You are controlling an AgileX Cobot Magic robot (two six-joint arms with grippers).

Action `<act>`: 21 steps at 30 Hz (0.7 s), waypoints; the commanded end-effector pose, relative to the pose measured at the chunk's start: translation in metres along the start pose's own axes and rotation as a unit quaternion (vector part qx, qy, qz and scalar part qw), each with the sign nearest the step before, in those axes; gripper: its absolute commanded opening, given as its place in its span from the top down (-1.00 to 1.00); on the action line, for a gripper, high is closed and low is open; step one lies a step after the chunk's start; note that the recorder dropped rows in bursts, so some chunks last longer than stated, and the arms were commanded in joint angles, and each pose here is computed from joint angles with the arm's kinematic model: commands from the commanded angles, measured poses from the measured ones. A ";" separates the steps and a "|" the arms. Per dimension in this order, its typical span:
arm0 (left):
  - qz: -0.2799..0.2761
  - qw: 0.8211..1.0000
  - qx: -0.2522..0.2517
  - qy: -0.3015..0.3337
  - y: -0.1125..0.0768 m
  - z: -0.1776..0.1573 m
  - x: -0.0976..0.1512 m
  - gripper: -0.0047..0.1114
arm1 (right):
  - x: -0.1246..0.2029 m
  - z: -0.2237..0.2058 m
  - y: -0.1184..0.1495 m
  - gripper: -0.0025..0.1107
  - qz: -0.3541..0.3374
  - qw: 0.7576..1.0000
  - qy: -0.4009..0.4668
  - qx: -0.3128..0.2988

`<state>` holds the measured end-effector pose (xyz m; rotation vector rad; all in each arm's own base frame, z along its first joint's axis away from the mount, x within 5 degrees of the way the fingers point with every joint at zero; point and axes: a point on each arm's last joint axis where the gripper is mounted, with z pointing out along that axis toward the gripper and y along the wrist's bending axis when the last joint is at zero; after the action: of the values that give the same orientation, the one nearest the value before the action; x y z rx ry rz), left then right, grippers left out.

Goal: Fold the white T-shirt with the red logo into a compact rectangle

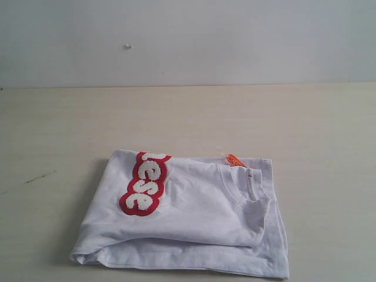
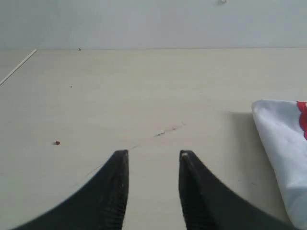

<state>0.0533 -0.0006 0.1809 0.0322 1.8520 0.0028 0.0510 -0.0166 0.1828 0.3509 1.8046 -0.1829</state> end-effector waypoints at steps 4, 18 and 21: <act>-0.002 1.000 0.000 -0.006 0.000 0.000 0.000 0.29 | 0.000 0.000 0.000 0.96 -0.002 1.000 -0.006 0.002; -0.002 1.000 0.000 -0.006 0.000 0.000 0.000 0.29 | 0.000 0.000 0.000 0.96 0.002 1.000 -0.006 0.001; -0.002 1.000 0.000 -0.006 0.000 0.000 0.000 0.29 | 0.000 0.000 0.000 0.96 0.002 1.000 -0.006 0.001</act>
<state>0.0533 -0.0006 0.1809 0.0322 1.8520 0.0028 0.0511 -0.0166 0.1828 0.3522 1.8043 -0.1807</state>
